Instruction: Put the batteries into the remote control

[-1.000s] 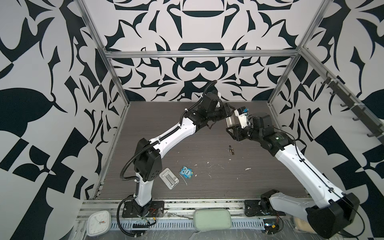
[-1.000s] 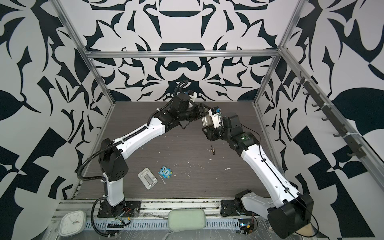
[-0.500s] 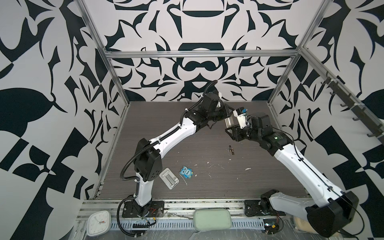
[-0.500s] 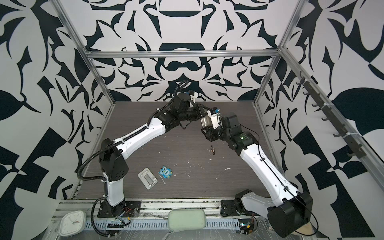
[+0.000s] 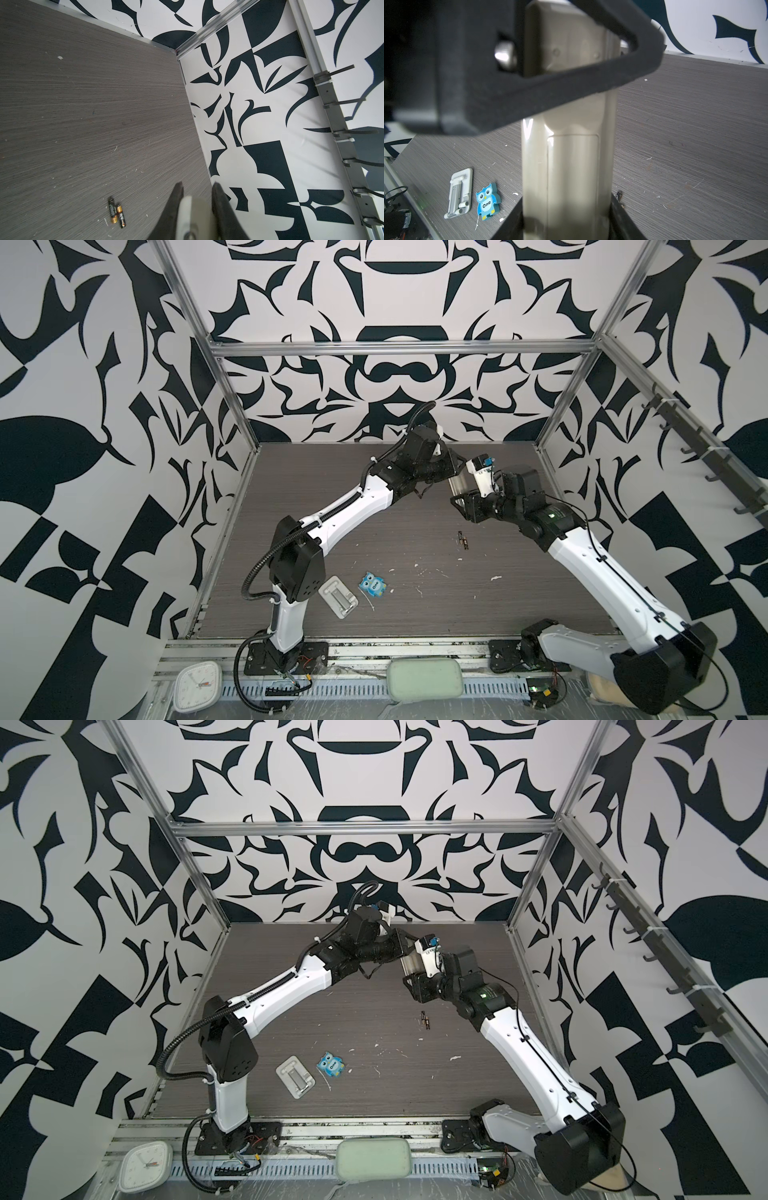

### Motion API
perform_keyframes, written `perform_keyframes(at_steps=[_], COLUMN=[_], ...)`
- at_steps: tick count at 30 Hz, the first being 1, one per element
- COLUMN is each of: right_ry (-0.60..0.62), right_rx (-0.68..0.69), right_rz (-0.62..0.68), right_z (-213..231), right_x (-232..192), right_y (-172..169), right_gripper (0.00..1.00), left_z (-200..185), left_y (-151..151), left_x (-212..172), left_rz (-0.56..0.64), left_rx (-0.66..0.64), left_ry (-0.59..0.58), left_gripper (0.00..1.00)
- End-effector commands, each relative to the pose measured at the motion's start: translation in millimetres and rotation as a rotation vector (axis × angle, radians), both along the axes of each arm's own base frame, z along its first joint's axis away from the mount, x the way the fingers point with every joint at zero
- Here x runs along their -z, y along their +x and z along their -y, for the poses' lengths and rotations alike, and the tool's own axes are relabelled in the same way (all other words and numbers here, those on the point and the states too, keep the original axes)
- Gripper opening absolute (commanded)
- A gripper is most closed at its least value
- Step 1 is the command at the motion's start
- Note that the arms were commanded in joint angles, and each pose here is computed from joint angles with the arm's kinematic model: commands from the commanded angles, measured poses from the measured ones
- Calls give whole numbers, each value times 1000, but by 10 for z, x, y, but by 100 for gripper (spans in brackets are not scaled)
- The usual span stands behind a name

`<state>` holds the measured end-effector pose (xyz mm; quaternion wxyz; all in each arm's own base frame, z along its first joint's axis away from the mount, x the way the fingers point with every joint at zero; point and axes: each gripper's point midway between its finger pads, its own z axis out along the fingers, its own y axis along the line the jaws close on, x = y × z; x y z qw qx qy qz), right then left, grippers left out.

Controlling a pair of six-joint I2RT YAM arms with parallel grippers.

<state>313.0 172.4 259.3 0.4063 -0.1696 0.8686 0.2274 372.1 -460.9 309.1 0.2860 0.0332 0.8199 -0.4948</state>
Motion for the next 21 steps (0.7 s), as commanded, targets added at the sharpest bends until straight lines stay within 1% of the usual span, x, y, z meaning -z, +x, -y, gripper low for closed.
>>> perform_keyframes(at_steps=[1,5,7,8,9,10,13,15,18,21], right_ry=[76,97,112,117,132,147,177,192,191,198], right_rx=[-50,-69,-76,-79,-90,-98,-94,-95,-78,-34], right_rz=[89,89,93,96,105,116,123,115,80,15], right_z=[-104,-122,-131,-129,-144,-155,-158,-171,-163,-103], right_x=[-329,-338,-367,-382,-422,-466,-579,-647,-704,-691], right_y=[-46,-118,-153,-171,-198,-218,-248,-253,-224,-162], right_gripper=[35,46,54,59,72,80,90,95,96,96], left_z=[46,-9,-52,-75,-102,-135,-250,-331,-432,-513], left_y=[-2,-7,-2,7,15,29,80,114,156,183], left_x=[-84,-37,-15,-22,-8,0,3,-6,-20,-40], left_rz=[21,30,34,37,35,34,39,48,60,79], left_rx=[13,4,-7,-14,-22,-32,-72,-102,-138,-170], left_ry=[-8,30,46,48,53,57,67,74,85,102], left_gripper=[12,9,8,7,7,6,4,4,3,3])
